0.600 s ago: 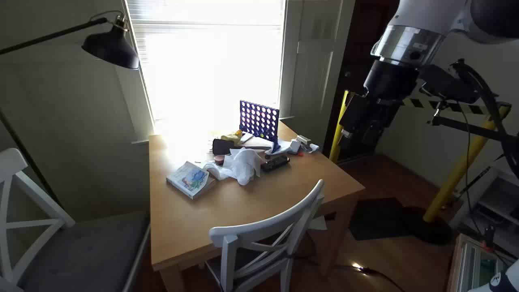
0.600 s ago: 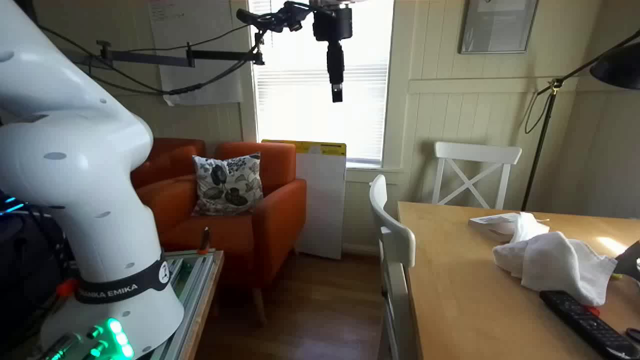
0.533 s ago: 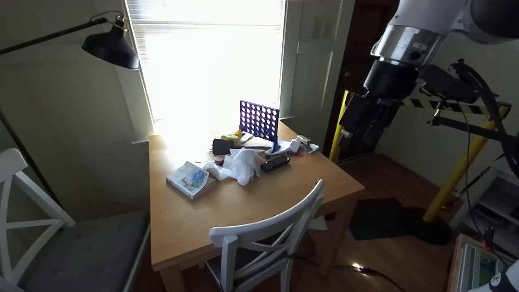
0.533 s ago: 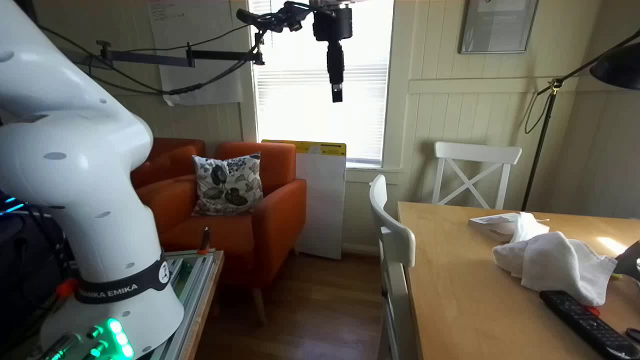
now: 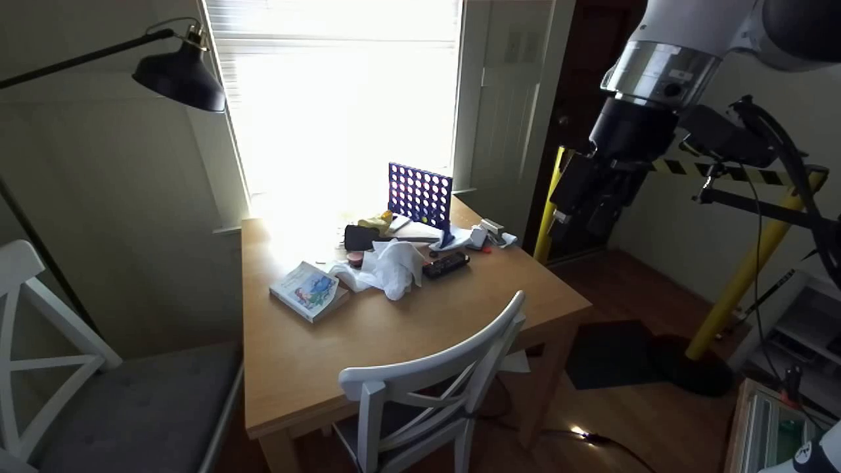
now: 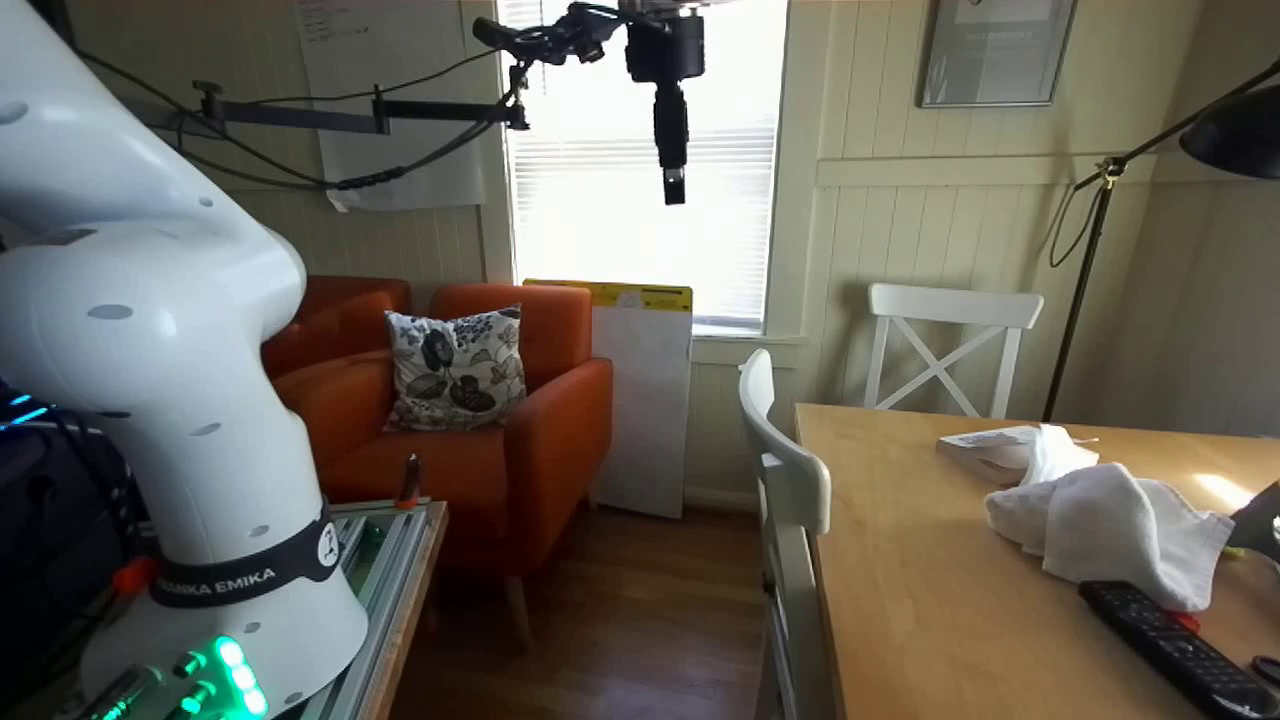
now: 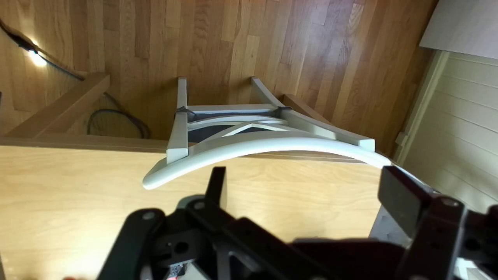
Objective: Partially pull the chair out away from the table
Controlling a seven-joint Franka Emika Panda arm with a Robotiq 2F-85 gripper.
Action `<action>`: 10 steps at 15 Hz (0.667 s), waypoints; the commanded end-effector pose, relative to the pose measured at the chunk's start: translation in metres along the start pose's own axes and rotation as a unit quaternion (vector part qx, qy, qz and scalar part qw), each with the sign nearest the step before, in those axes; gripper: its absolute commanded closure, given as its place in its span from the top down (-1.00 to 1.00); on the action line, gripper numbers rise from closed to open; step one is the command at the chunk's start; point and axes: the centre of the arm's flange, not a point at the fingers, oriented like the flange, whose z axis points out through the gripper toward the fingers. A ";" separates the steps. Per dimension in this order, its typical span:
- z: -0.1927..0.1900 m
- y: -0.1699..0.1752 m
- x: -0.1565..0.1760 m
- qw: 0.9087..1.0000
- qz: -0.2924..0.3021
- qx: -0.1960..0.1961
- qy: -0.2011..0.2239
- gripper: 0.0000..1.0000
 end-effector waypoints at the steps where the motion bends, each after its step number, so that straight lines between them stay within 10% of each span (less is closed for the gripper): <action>1: 0.012 -0.011 0.006 0.996 0.079 0.004 0.029 1.00; 10: 0.063 -0.033 0.028 0.954 0.278 0.021 0.114 1.00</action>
